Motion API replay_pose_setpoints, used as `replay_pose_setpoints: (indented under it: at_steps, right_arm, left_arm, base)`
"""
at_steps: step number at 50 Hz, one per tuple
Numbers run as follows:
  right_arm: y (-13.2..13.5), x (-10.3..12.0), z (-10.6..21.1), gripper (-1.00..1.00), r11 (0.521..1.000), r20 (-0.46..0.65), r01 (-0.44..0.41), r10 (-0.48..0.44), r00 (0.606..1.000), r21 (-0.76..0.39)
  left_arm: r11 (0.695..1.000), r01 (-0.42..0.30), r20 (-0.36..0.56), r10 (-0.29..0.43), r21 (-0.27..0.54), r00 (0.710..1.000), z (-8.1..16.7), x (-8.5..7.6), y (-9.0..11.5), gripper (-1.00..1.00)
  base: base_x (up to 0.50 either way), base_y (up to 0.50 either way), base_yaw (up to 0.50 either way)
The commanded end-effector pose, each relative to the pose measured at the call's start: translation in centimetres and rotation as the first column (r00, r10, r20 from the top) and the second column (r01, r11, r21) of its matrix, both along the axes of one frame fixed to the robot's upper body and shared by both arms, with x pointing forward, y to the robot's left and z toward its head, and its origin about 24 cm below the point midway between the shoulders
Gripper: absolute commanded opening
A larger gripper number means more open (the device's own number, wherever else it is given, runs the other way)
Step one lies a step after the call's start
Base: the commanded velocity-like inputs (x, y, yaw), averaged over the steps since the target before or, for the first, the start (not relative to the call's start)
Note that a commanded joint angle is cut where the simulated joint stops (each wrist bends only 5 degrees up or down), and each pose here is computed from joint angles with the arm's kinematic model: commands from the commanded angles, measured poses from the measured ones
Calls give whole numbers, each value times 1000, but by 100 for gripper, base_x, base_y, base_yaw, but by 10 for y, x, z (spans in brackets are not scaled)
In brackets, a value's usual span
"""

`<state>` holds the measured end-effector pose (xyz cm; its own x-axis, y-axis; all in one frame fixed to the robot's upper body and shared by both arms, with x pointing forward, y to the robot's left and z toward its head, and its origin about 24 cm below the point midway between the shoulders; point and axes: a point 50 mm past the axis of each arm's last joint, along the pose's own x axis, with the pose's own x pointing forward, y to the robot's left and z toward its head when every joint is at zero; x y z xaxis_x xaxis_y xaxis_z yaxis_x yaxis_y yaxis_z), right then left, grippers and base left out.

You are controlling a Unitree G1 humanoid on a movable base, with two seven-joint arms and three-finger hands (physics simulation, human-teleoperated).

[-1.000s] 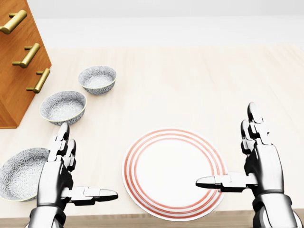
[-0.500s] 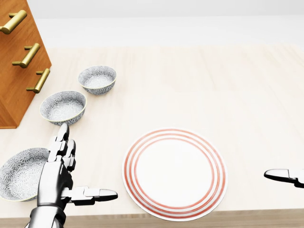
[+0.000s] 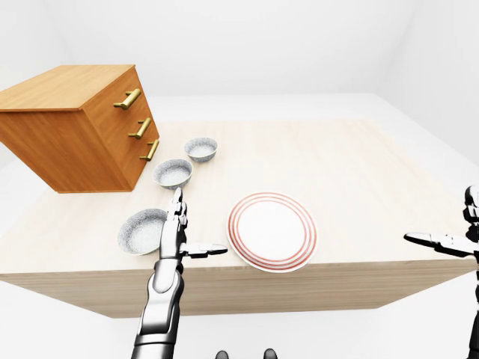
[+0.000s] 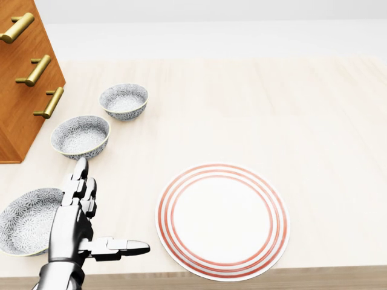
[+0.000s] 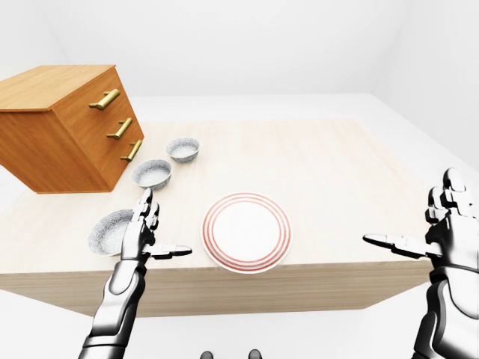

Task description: Put the bowl in the middle on the plate.

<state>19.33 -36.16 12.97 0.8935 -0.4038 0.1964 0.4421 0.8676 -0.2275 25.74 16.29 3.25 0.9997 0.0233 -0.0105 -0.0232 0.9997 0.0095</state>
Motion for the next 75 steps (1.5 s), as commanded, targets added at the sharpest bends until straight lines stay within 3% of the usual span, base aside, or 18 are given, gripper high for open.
replay_pose_setpoints:
  at_steps: [1, 10, 19, 26, 50, 57, 75]
  right_arm:
    - [-18, -11, -5, 100, 998, -25, 60, -60, 998, 24]
    - [-23, -13, -23, 100, 993, -80, 95, -89, 993, 75]
    - [-23, -8, -22, 100, 982, -49, 160, -156, 987, 96]
    - [-19, -5, -17, 100, 981, 7, 146, -148, 989, 130]
    - [-18, -5, -21, 100, 981, -17, 147, -146, 989, 126]
    - [-16, -4, -23, 100, 985, -23, 109, -106, 994, 133]
    - [-16, -4, -24, 100, 986, -29, 100, -97, 995, 134]
  left_arm:
    - [1000, -1, -1, 1, 1, 1000, 0, 0, 0, 100]
    - [1000, -2, -2, 2, 2, 1000, -3, 1, 1, 100]
    - [1000, 0, -17, 0, 1, 1000, -8, 2, 2, 100]
    - [1000, -1, -35, 1, 1, 999, -12, 3, 2, 100]
    - [1000, -1, -33, 1, 1, 999, -12, 3, 2, 100]
    - [1000, 2, -46, -2, 2, 999, -15, 4, 2, 100]
    - [1000, 4, -2, -4, 4, 1000, -3, 0, 0, 100]
  base:
    - [0, 0, 0]
    - [0, 0, 0]
    - [0, 0, 0]
    - [0, 0, 0]
    - [0, 0, 0]
    - [0, 0, 0]
    - [0, 0, 0]
